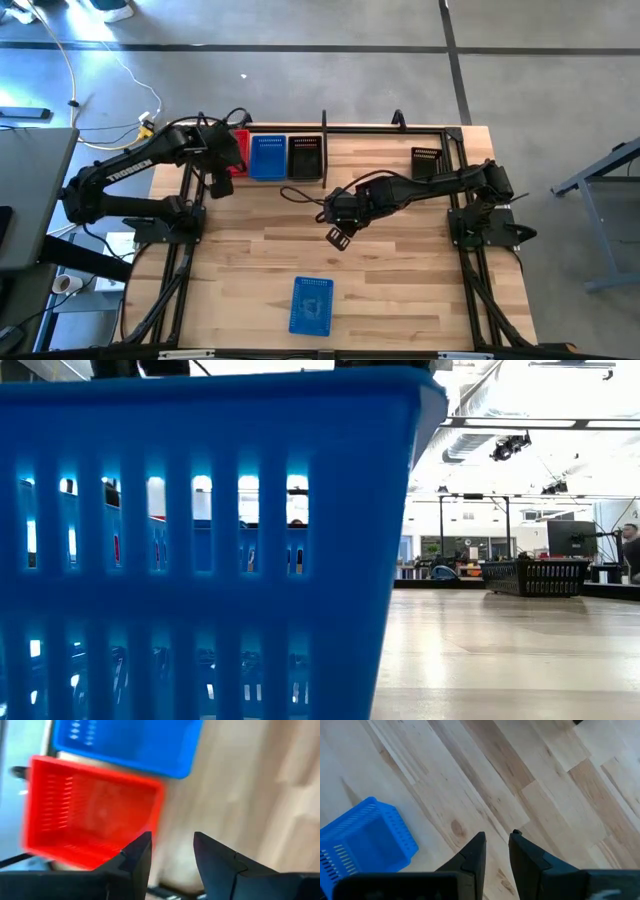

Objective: Stack baskets on shelf by color
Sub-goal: Stack the black bin on the other black bin

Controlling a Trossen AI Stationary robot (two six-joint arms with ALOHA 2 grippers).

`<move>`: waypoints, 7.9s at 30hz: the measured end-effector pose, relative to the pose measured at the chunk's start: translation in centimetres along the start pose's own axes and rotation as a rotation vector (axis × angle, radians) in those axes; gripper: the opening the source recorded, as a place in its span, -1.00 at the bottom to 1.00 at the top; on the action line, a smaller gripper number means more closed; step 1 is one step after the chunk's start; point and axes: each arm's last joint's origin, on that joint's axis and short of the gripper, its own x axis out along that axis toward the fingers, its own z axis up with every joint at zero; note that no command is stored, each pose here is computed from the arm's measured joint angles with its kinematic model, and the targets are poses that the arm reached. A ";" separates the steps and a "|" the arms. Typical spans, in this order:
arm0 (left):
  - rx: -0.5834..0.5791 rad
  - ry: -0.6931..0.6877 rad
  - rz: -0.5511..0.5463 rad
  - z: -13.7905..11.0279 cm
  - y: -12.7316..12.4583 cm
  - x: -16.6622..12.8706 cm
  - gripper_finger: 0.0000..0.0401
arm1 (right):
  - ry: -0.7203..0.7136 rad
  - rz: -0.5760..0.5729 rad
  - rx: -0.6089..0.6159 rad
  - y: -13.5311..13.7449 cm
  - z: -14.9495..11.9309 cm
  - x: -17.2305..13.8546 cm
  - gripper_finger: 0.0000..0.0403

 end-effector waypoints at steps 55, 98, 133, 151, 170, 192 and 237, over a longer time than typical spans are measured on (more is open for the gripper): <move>-0.137 -0.288 -0.138 -0.8 -4.5 -3.7 -0.31 | 0.339 -0.264 0.095 -20.1 -9.9 -2.3 -0.64; -0.194 -0.288 -0.093 -0.8 -4.4 -3.6 -0.31 | 0.643 -0.305 -0.151 -24.6 -6.2 7.0 -0.34; -0.200 -0.287 -0.095 -0.8 -4.4 -3.6 -0.31 | 0.720 -0.405 -0.040 -25.6 -8.0 7.6 -0.95; -0.274 -0.283 -0.106 -0.8 -4.4 -3.6 -0.31 | 0.257 -0.365 0.038 -16.7 -4.8 0.1 -1.00; -0.372 -0.278 -0.123 -0.8 -4.4 -3.6 -0.31 | -0.368 -0.208 0.026 -6.9 -1.8 -11.3 -1.00; -0.372 -0.280 -0.107 -0.8 -4.4 -3.6 -0.31 | -0.669 -0.293 -0.371 -3.0 7.9 -14.0 -1.00; -0.585 -0.266 -0.149 -0.8 -4.4 -3.6 -0.31 | 0.004 -0.036 -0.503 6.8 4.3 2.6 -1.00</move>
